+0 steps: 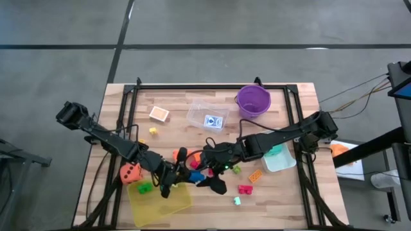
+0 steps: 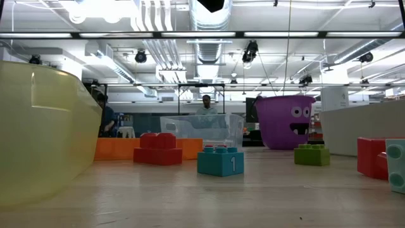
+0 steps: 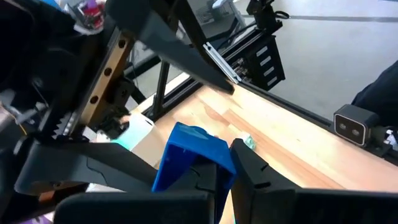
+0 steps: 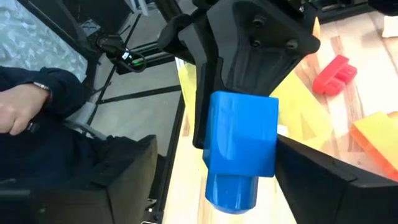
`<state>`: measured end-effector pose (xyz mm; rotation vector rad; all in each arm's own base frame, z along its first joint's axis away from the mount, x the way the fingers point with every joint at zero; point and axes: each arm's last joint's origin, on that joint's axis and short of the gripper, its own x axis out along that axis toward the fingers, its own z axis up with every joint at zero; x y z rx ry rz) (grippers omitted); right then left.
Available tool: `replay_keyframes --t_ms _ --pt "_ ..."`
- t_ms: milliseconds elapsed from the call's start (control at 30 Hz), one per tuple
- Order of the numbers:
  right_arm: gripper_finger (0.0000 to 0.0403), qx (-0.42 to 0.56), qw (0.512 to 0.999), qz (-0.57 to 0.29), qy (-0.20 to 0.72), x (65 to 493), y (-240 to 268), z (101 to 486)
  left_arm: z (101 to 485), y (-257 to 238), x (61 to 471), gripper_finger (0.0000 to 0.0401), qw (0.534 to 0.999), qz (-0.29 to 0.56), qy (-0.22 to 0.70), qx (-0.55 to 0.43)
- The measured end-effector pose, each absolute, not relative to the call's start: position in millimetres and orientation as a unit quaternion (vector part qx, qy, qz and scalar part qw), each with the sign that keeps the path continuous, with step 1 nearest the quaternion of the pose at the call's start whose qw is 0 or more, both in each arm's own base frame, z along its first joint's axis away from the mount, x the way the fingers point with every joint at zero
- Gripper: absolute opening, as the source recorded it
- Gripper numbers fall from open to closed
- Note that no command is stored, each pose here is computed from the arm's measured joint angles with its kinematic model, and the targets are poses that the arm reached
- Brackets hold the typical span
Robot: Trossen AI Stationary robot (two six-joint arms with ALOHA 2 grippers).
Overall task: Pick & Place Toys
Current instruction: Put the blue game piece into the yellow bin
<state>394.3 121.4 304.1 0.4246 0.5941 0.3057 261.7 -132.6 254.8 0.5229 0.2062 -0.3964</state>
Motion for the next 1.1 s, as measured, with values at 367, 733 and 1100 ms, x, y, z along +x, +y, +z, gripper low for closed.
replay_keyframes --t_ms 367,733,1100 --pt "0.0319 0.207 0.923 0.109 0.306 393 119 299 255 -129 254 0.0009 0.944 -0.171 0.256 0.116" --pt "0.0320 0.176 0.911 -0.002 0.372 379 122 274 239 -130 238 0.0009 0.905 -0.162 0.395 -0.006" --pt "0.0320 0.163 0.908 -0.047 0.383 366 132 240 233 -136 220 0.0008 0.845 -0.116 0.505 -0.131"
